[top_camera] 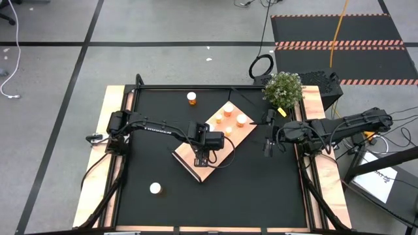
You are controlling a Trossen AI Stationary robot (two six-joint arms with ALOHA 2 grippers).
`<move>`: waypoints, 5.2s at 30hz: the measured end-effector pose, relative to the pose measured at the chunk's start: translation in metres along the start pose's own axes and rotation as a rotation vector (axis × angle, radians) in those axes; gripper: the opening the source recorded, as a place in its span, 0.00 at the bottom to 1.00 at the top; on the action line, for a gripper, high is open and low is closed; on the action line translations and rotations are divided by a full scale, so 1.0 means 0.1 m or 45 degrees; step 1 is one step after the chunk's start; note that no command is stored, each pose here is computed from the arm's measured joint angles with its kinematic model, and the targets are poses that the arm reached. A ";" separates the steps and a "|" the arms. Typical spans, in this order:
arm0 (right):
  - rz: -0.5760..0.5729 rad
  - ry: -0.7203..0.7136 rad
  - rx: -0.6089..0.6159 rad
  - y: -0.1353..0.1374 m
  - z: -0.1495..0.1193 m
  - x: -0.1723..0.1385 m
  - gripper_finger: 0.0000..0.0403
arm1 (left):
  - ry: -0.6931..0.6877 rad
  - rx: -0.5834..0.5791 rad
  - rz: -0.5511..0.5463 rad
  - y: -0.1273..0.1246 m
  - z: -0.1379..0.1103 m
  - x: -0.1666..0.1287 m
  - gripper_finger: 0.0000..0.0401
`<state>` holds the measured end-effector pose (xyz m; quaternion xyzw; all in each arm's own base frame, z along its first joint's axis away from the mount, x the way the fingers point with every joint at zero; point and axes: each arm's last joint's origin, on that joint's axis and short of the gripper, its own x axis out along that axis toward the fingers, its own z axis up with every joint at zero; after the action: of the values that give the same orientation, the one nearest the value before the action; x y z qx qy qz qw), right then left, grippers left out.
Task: Pick and place medicine bottles onto shelf by color
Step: Align the small pill bottle with the other small pill bottle on the shelf, then put the large orange pill bottle on the shelf
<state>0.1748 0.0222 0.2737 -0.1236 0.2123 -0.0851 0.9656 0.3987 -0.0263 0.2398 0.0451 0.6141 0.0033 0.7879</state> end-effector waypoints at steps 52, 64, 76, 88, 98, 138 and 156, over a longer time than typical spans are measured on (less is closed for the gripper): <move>-0.020 0.010 -0.062 -0.03 -0.01 0.01 0.78 | -0.164 -0.121 0.286 0.86 0.17 -1.03 0.50; -0.181 0.043 -0.181 -0.27 -0.02 0.07 0.78 | -0.114 -0.281 0.172 1.76 -0.14 -0.93 0.64; -0.345 0.086 -0.353 -0.53 -0.04 0.10 0.78 | -0.104 -0.596 0.239 2.40 -0.50 -0.95 0.93; -0.282 -0.076 -0.303 -0.67 0.02 0.11 0.78 | -0.051 -0.799 0.267 2.45 -0.54 -0.78 0.97; -0.301 -0.068 -0.206 -0.75 -0.01 0.11 0.78 | 0.045 -0.927 0.261 2.44 -0.67 -0.30 0.97; -0.225 0.014 -0.233 -0.76 -0.10 0.53 0.78 | 0.071 -1.040 0.340 2.71 -0.87 0.34 0.97; -0.151 0.014 -0.238 -0.74 -0.12 0.53 0.78 | 0.069 -1.013 0.271 2.68 -0.85 0.37 0.54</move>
<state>0.2088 -0.0625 0.2629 -0.2251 0.2168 -0.1227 0.9420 0.3386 0.2487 0.2038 -0.1999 0.5774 0.3230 0.7227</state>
